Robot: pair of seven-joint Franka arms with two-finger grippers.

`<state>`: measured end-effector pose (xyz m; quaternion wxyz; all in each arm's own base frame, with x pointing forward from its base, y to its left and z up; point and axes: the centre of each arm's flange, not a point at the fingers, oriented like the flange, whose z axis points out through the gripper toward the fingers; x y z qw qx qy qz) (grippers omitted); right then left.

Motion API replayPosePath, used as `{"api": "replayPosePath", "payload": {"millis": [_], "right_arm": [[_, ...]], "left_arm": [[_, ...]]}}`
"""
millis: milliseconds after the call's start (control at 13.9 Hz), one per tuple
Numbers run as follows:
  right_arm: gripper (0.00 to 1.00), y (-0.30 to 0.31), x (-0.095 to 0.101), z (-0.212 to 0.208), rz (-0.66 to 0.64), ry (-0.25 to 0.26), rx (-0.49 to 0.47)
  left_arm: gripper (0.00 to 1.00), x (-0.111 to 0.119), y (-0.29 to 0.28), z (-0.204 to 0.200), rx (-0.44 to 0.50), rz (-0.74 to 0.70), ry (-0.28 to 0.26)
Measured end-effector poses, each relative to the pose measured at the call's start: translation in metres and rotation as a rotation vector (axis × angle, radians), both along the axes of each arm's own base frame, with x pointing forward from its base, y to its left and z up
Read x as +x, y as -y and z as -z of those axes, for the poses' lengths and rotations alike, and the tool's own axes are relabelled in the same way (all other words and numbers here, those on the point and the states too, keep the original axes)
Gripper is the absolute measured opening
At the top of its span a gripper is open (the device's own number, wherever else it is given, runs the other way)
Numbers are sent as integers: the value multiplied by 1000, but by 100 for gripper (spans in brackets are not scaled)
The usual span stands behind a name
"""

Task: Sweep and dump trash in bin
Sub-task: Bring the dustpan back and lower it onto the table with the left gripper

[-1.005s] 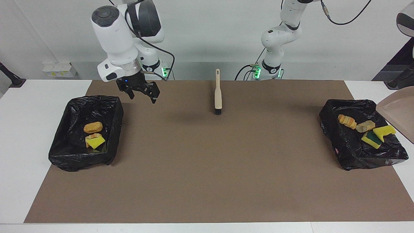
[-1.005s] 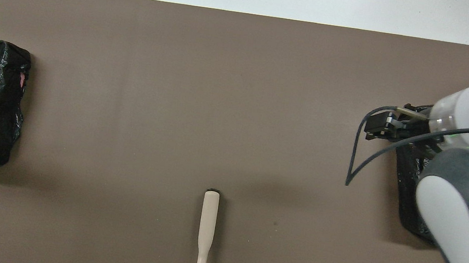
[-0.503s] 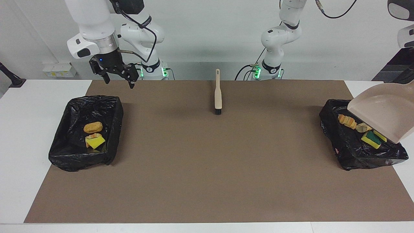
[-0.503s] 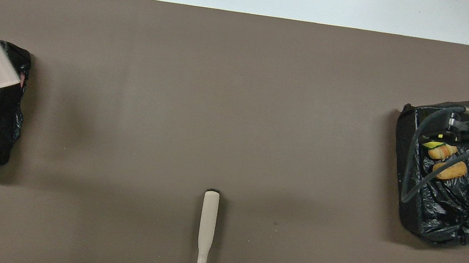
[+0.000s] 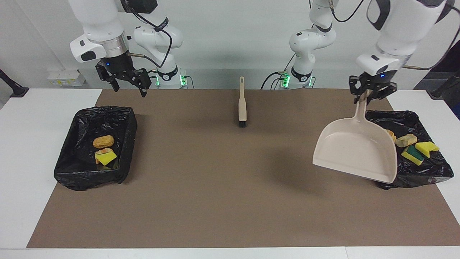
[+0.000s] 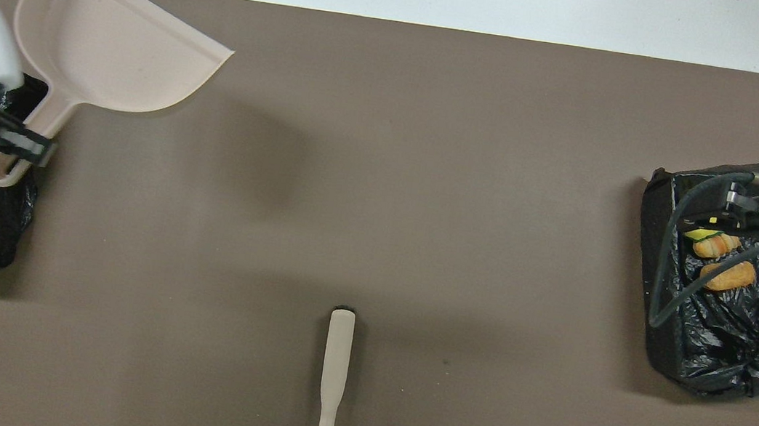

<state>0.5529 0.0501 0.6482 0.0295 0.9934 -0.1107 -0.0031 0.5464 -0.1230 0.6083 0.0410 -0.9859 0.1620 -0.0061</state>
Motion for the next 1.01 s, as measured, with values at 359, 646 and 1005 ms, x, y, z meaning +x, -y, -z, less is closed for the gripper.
{"api": "replayPosePath", "payload": {"millis": [359,646,1005], "right_arm": [[100,-1,0,0,-1,0,1],[100,-5,0,-1,-8,1,1],[100,-3,0,-1,-5,2,-1]], "left_arm": [[31,-25,132,45,-84,-139,38],[31,-22,207,115,-164,-140,41],[31,-55,270,221,-197,-131,-7]]}}
